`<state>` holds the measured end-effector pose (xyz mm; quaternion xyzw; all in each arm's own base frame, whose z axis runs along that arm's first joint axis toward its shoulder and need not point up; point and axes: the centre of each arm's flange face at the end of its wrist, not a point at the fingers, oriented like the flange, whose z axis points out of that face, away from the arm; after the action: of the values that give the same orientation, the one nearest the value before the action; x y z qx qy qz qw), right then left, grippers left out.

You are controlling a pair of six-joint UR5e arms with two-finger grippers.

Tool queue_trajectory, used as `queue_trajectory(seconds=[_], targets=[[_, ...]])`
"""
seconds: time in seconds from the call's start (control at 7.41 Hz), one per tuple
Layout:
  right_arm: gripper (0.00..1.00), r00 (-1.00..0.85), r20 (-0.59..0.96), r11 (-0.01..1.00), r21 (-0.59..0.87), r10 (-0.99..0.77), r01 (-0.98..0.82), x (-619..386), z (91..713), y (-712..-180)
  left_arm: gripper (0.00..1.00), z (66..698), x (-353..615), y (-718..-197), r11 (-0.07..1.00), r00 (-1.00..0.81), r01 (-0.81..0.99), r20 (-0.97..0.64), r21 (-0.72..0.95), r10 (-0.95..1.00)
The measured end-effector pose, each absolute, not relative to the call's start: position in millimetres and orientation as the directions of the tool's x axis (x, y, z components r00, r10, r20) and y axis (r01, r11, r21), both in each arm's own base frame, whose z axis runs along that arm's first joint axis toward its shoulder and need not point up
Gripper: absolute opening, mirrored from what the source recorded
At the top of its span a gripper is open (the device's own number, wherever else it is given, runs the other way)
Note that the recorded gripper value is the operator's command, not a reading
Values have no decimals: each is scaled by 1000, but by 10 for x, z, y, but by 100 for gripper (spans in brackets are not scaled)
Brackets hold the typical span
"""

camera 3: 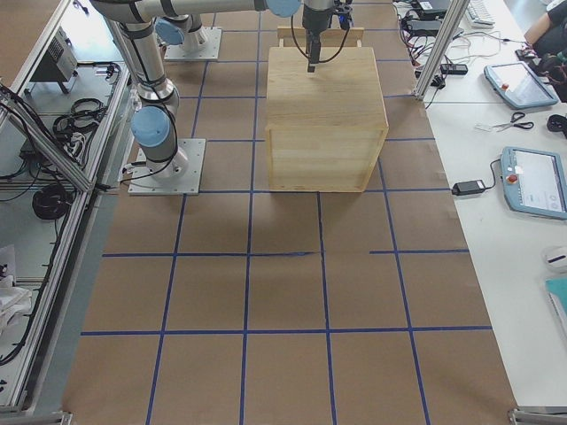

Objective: Open upper drawer

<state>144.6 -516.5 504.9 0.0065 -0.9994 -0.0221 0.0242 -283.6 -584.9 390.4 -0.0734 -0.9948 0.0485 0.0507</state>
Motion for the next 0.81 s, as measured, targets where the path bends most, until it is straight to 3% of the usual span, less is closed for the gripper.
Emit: queue_trajectory(seconds=[0.81], targets=[[100,-999,48,999,44,-15,-13,1448,5050,-5165,100,4289,-2674,-5757,988,-988,126,81,-87,133]])
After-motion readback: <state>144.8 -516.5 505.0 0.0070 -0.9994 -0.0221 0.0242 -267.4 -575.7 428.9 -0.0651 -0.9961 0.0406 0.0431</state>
